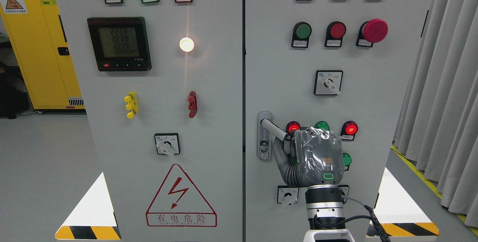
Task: Release door handle
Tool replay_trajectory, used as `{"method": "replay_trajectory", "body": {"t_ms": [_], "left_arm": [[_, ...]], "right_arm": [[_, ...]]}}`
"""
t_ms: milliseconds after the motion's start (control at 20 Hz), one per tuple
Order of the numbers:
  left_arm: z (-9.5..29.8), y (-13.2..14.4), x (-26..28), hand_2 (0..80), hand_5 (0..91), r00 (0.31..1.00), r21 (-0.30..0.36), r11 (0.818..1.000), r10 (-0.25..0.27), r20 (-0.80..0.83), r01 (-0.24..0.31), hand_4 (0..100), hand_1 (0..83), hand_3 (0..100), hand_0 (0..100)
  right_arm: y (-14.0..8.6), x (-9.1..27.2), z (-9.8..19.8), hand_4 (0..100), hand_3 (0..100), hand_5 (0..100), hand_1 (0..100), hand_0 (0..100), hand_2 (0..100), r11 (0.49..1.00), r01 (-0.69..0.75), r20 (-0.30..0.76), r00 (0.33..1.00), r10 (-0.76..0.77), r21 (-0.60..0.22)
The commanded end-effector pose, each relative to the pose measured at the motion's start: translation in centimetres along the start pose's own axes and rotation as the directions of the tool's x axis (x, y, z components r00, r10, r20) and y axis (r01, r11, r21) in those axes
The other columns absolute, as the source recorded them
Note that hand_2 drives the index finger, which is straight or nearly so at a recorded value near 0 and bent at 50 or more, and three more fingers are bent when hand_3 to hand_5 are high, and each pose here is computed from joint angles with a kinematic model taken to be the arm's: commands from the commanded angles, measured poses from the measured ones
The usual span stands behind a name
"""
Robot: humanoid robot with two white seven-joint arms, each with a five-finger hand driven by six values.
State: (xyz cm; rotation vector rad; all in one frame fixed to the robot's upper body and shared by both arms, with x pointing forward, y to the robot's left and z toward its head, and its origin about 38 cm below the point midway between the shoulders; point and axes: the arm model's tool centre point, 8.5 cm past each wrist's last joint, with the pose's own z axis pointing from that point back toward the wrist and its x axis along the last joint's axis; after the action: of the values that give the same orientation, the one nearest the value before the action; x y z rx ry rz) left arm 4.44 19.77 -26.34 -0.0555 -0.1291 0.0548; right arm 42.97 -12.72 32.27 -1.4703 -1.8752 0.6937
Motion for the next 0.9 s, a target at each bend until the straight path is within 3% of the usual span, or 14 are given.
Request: {"method": "replay_trajectory", "body": {"t_ms": [0,850], "left_arm": [[0.0,0.0,-0.01,0.0,0.0,1.0,0.0,1.0,0.0,0.0,0.0,0,55.6,0,12],[0.0,0.0,-0.01,0.0,0.0,1.0,0.0,1.0,-0.001,-0.001,0.001,0,55.6,0,12]], "right_arm": [[-0.03,-0.04,-0.1,100,100,100,37,66,100,1.0,0.0,-0.001,1.0,0.0,0.003],[-0.17,-0.3,-0.16,100,100,100,36,65,100,1.0,-0.001,-0.008,1.0,0.001,-0.001]]}}
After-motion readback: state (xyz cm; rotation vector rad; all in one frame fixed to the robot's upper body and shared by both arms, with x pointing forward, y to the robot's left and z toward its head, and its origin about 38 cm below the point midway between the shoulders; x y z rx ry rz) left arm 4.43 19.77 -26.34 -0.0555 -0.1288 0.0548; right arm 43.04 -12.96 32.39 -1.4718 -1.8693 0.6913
